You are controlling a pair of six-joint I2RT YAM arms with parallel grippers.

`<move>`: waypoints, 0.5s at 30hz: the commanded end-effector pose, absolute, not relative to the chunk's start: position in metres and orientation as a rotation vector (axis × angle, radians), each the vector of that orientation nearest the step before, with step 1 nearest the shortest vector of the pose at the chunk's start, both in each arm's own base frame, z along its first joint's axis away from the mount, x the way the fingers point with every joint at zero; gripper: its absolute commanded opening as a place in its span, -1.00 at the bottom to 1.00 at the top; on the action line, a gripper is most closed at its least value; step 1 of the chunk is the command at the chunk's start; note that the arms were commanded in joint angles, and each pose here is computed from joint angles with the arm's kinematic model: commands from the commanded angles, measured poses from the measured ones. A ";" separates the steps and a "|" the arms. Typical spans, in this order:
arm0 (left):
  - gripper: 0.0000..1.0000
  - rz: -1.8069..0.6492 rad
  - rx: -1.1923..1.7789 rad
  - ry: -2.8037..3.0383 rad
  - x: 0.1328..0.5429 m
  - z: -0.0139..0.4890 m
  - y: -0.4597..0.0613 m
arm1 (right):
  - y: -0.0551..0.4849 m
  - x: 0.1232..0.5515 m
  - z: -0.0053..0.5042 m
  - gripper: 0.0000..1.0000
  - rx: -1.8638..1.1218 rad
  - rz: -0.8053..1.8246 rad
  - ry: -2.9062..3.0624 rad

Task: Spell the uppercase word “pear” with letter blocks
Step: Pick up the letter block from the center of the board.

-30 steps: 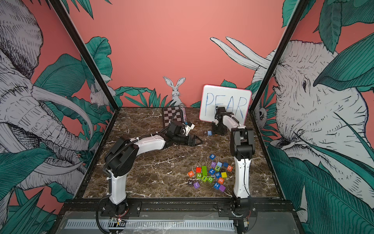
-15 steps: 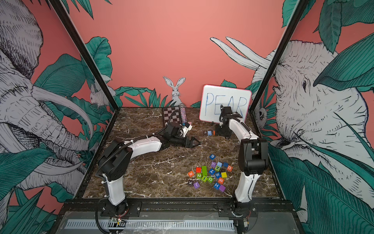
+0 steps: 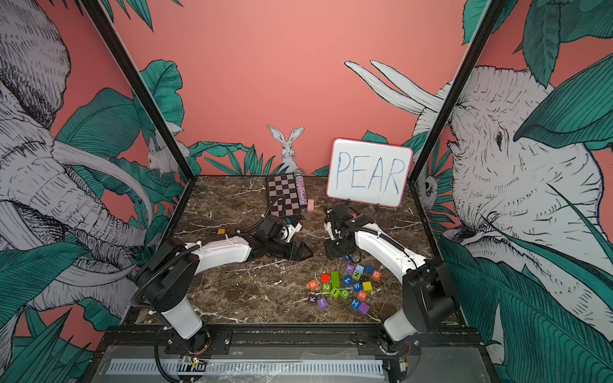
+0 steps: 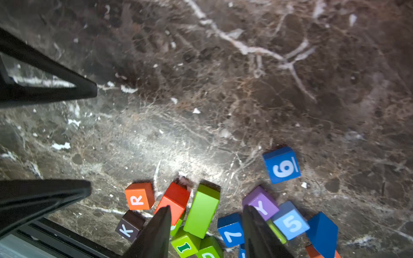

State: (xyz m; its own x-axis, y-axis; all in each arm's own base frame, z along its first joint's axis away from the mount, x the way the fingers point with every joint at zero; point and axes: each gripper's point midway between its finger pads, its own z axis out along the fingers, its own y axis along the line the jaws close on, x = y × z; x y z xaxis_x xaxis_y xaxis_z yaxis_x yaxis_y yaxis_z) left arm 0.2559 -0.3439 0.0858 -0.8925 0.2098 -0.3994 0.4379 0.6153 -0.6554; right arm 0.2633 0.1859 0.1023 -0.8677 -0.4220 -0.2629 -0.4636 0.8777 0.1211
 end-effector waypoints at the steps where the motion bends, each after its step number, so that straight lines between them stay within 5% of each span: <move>1: 0.99 -1.122 0.488 2.549 0.249 0.097 -0.330 | 0.197 0.248 0.103 0.11 -0.873 0.184 2.760; 15: 0.99 -1.128 0.396 2.582 0.240 0.084 -0.312 | 0.237 0.191 0.080 0.32 -1.644 -0.039 2.339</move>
State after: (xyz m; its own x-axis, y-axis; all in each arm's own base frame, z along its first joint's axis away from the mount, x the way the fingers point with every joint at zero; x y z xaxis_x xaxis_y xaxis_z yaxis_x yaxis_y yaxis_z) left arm 0.2274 -0.3099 0.0658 -0.9250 0.1895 -0.3292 0.3670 0.6698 -0.6456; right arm 0.2046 0.2257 0.0808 -0.5048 -0.8334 -0.2251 -0.8296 0.5404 -0.1403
